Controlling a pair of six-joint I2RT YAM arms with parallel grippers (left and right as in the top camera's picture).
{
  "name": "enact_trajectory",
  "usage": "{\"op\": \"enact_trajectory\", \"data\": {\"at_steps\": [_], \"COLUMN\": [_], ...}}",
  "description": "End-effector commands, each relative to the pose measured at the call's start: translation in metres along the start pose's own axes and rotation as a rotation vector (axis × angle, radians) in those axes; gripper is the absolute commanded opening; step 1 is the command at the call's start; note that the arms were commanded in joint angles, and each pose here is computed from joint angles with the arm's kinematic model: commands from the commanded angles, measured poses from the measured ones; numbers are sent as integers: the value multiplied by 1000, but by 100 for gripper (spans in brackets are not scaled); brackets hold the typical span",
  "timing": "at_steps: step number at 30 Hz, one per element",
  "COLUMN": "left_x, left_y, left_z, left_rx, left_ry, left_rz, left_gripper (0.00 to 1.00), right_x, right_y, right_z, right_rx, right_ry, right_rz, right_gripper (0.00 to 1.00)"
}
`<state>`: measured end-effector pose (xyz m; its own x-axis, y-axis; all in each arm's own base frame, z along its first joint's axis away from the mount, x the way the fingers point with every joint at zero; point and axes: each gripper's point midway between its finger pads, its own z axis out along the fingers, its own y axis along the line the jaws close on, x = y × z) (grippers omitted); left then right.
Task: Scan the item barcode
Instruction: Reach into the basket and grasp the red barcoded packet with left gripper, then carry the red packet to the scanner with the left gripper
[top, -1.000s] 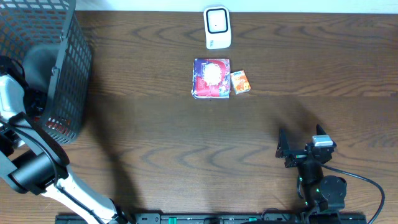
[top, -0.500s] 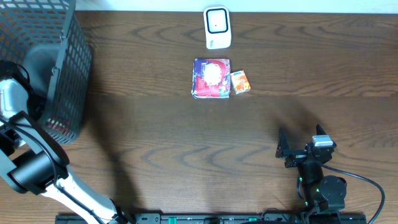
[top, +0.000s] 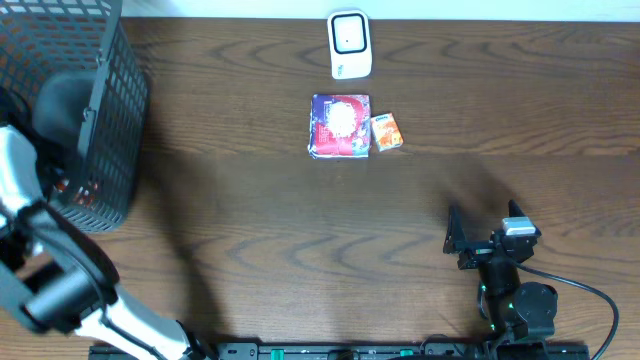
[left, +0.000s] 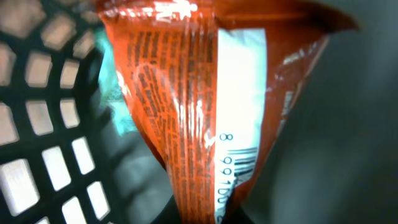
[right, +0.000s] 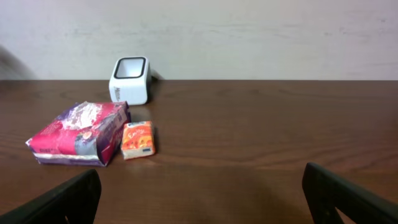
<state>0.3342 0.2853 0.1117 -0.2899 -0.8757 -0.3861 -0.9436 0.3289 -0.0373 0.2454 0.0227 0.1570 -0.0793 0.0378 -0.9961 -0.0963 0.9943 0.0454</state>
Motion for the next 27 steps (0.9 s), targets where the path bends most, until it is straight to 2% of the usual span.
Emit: {"op": "enact_trajectory", "data": {"at_steps": [1, 6, 15, 20, 27], "left_x": [-34, -44, -22, 25, 137], "left_y": [-42, -69, -102, -140, -207], "left_z": [-96, -175, -274, -306, -316], "left_rx": [331, 594, 809, 903, 1004], "left_ry": [-143, -259, -417, -430, -342], "left_rz": [-31, -1, 109, 311, 700], "left_gripper": [7, 7, 7, 7, 8], "right_x": [1, 1, 1, 1, 1], "right_y": [-2, -2, -2, -2, -2], "right_z": [0, 0, 0, 0, 0], "right_rx": [10, 10, 10, 10, 10], "right_ry": [0, 0, 0, 0, 0], "right_rz": [-7, -7, -7, -7, -7], "right_gripper": [99, 99, 99, 99, 99]}}
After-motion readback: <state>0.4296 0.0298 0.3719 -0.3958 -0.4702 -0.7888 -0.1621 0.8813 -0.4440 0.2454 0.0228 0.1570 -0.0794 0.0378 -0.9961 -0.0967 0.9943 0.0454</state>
